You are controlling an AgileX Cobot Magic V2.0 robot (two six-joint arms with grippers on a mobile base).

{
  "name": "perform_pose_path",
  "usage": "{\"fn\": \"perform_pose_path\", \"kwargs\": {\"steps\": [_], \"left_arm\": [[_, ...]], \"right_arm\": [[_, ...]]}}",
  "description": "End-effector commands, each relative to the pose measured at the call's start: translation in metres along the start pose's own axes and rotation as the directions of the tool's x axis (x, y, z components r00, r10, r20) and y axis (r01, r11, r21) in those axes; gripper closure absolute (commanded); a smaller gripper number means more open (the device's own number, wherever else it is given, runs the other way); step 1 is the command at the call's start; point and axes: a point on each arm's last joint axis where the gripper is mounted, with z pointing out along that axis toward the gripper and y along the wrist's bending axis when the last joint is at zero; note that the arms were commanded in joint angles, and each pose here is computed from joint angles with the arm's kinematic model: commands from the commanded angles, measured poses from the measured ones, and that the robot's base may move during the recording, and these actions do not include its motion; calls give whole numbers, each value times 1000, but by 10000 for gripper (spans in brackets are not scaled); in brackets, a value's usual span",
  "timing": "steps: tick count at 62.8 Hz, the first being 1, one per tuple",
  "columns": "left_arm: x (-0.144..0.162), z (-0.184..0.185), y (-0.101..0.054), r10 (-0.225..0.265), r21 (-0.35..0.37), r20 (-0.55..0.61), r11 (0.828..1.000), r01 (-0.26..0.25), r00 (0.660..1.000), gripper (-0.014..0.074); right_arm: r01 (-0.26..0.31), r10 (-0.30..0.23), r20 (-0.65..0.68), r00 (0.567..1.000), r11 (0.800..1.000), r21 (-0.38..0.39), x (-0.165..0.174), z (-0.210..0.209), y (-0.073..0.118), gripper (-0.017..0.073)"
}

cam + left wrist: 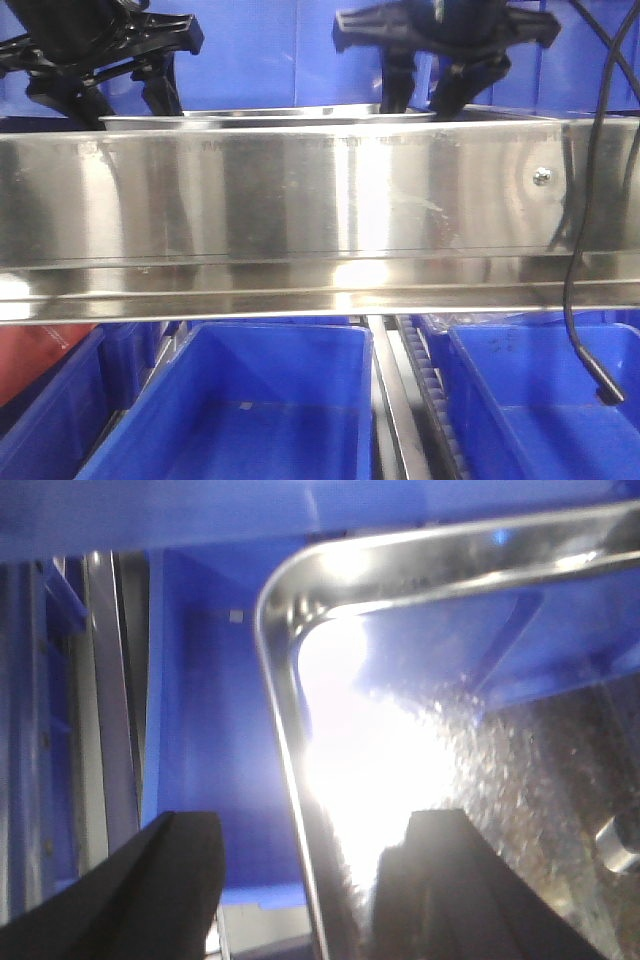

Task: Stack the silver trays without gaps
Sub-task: 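Close both grippers on the tray rims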

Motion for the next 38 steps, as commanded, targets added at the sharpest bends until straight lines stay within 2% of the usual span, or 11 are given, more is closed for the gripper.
{"fn": "perform_pose_path", "kwargs": {"steps": [1,38], "left_arm": [[-6,-3,1,-8,4,43,1000,8,999,274],[-4,-3,1,-3,-3,25,1000,3,1000,274]], "right_arm": [[-2,2,16,1000,1000,-12,-3,0,0,368],[-18,19,31,999,999,-35,-4,4,3,368]]}}
